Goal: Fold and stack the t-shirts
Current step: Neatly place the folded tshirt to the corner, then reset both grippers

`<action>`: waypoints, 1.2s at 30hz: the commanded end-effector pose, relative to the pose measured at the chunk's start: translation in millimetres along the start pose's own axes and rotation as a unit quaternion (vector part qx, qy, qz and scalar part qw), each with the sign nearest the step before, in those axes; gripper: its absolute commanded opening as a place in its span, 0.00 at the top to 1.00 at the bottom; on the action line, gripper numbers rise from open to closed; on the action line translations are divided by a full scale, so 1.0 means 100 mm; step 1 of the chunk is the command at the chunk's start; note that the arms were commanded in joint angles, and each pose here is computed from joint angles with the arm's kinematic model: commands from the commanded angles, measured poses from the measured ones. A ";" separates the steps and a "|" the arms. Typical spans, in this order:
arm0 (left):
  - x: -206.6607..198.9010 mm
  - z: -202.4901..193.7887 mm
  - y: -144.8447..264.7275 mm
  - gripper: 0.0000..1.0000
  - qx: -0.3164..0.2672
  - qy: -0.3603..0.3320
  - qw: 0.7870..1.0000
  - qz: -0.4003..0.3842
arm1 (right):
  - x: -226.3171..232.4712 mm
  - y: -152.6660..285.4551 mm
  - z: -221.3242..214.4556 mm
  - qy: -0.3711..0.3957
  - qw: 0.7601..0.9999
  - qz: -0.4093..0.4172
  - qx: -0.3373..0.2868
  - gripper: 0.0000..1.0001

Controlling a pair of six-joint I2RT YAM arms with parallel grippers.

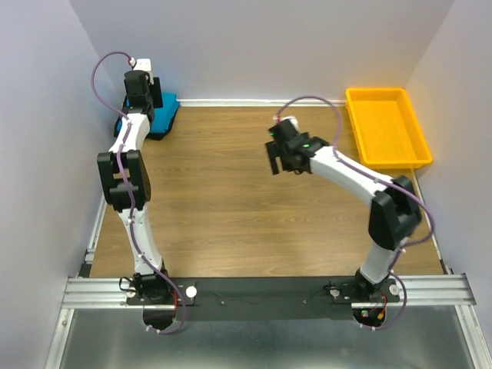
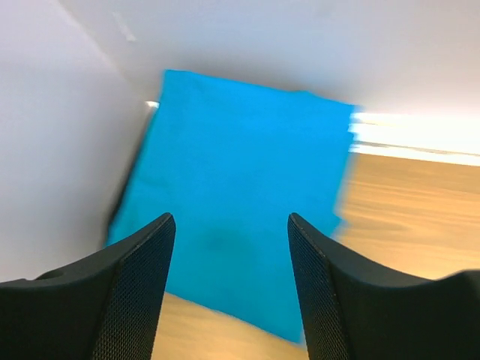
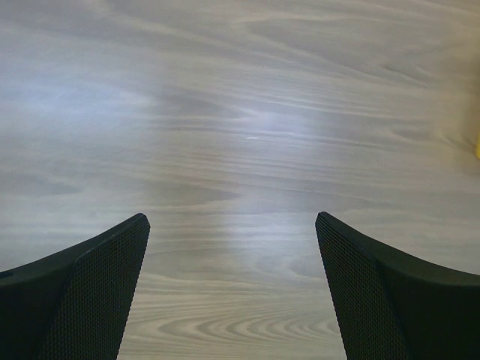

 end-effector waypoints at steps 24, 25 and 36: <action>0.20 0.41 4.49 0.01 -0.247 0.229 0.940 -0.047 | -2.12 2.85 -1.27 -0.268 0.878 -0.240 -0.316 0.00; 0.26 0.37 4.55 0.01 -0.254 0.233 0.938 -0.043 | -2.11 2.82 -1.34 -0.266 0.878 -0.247 -0.313 0.00; 0.54 -0.27 4.60 0.01 -0.303 0.342 0.889 -0.040 | -2.05 2.85 -1.63 -0.296 0.849 -0.264 -0.348 0.00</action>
Point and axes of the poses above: each gripper's point midway between its finger pads, its own y axis back along the fingers, its own x axis along the line the jaws close on, z = x × y, the point moved 5 cm from there along y, back along the fingers, and after that the axes turned 13 degrees about y, right-handed, at the moved point
